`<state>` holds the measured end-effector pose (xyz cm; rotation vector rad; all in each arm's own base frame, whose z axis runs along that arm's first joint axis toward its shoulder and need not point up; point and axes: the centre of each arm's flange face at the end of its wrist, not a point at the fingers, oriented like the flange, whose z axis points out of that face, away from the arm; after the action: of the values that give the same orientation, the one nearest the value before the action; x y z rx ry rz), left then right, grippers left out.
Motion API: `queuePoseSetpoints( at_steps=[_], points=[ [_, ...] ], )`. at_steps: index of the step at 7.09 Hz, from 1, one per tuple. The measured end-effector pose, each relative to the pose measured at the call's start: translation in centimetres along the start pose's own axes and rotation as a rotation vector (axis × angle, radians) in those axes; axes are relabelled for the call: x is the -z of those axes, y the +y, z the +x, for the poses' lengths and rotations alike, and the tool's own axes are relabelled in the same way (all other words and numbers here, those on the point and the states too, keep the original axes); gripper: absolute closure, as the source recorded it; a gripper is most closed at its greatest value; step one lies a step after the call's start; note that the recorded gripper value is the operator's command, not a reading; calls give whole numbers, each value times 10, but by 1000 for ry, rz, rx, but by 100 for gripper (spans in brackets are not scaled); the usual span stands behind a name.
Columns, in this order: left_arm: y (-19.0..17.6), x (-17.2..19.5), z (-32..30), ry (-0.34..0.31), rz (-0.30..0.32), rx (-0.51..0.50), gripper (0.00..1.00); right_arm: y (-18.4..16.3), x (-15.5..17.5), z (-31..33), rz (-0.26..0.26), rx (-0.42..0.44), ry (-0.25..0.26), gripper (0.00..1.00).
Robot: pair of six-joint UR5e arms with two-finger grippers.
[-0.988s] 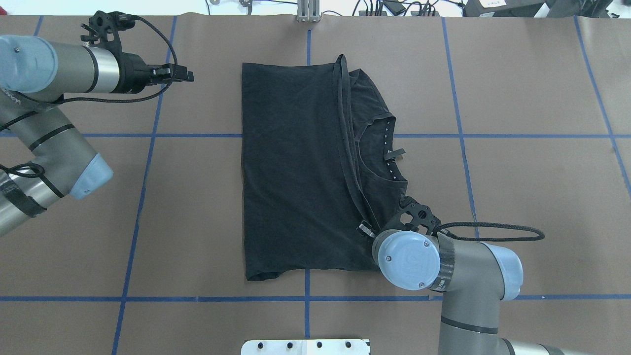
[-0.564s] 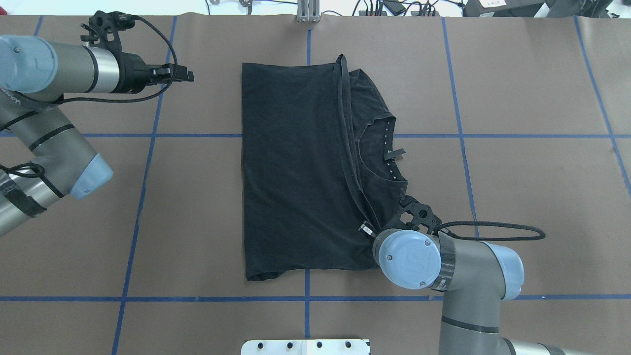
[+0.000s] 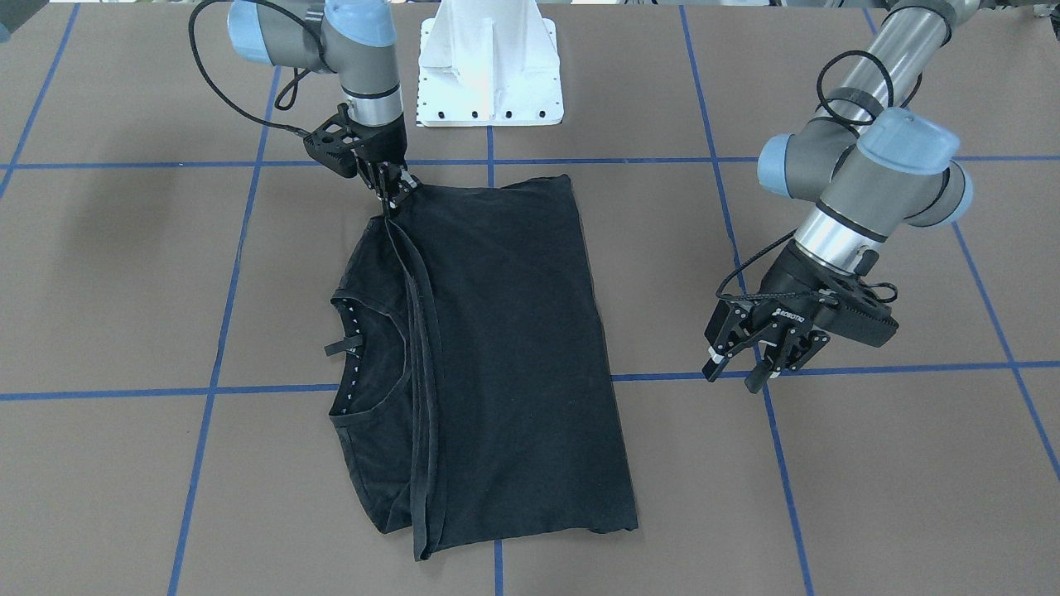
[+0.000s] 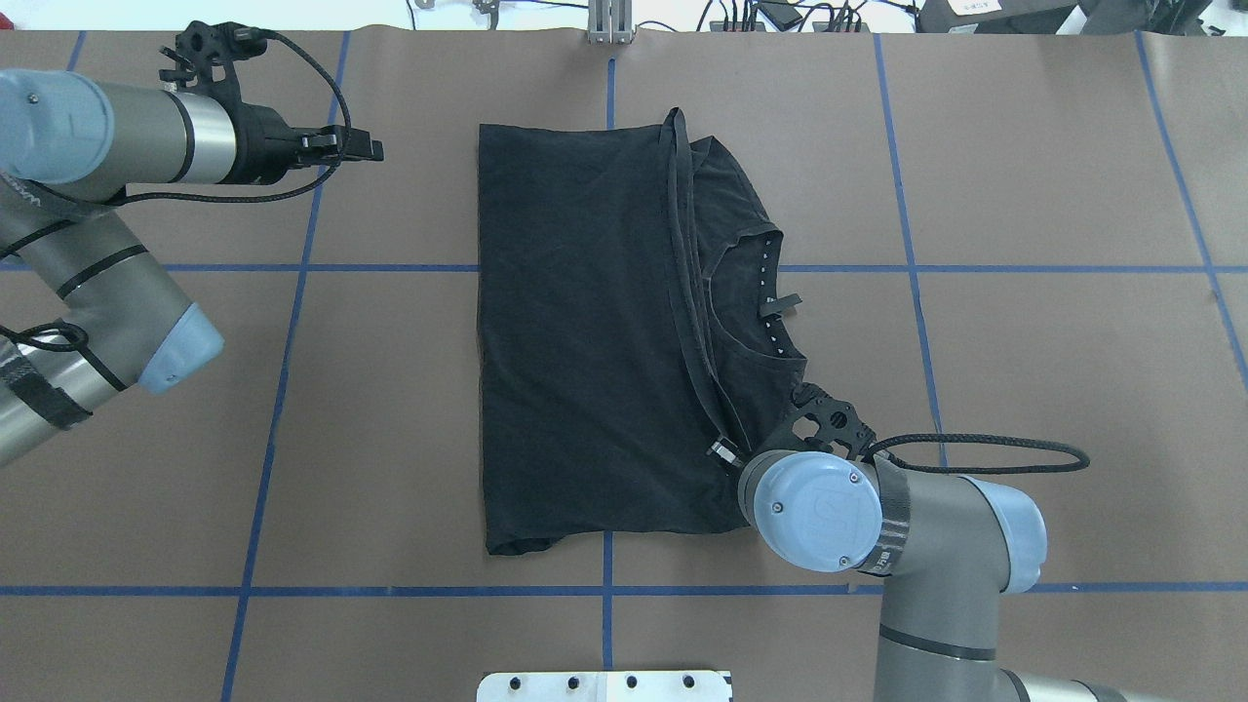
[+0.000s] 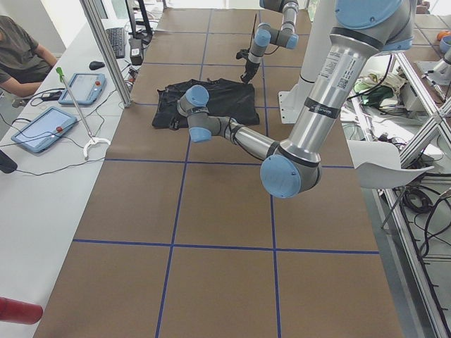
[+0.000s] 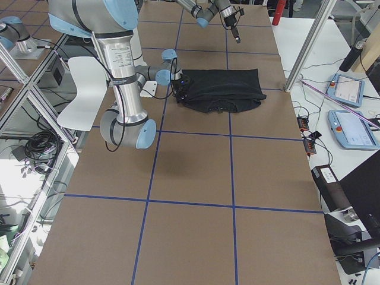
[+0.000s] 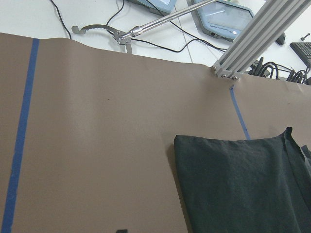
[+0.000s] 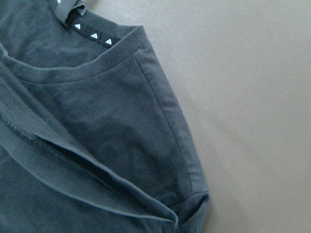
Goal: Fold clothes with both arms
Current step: 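Move both grippers to the shirt's edge nearest the robot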
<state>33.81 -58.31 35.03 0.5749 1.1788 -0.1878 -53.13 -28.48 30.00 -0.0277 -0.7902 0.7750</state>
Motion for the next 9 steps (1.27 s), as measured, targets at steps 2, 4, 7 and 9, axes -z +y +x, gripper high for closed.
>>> queuePoseSetpoints(
  at_steps=[2,4,7,9],
  points=[
    [0,1,1,2,0,1,32,-6,8,11,-4,1,2,100],
    [1,3,8,16,0,71,32,-8,12,15,-8,1,2,100],
    [70,21,78,126,-44,361,32,1,15,19,-34,-12,9,100],
    [172,40,107,148,-62,512,32,2,18,27,-46,-19,17,100]
  ],
)
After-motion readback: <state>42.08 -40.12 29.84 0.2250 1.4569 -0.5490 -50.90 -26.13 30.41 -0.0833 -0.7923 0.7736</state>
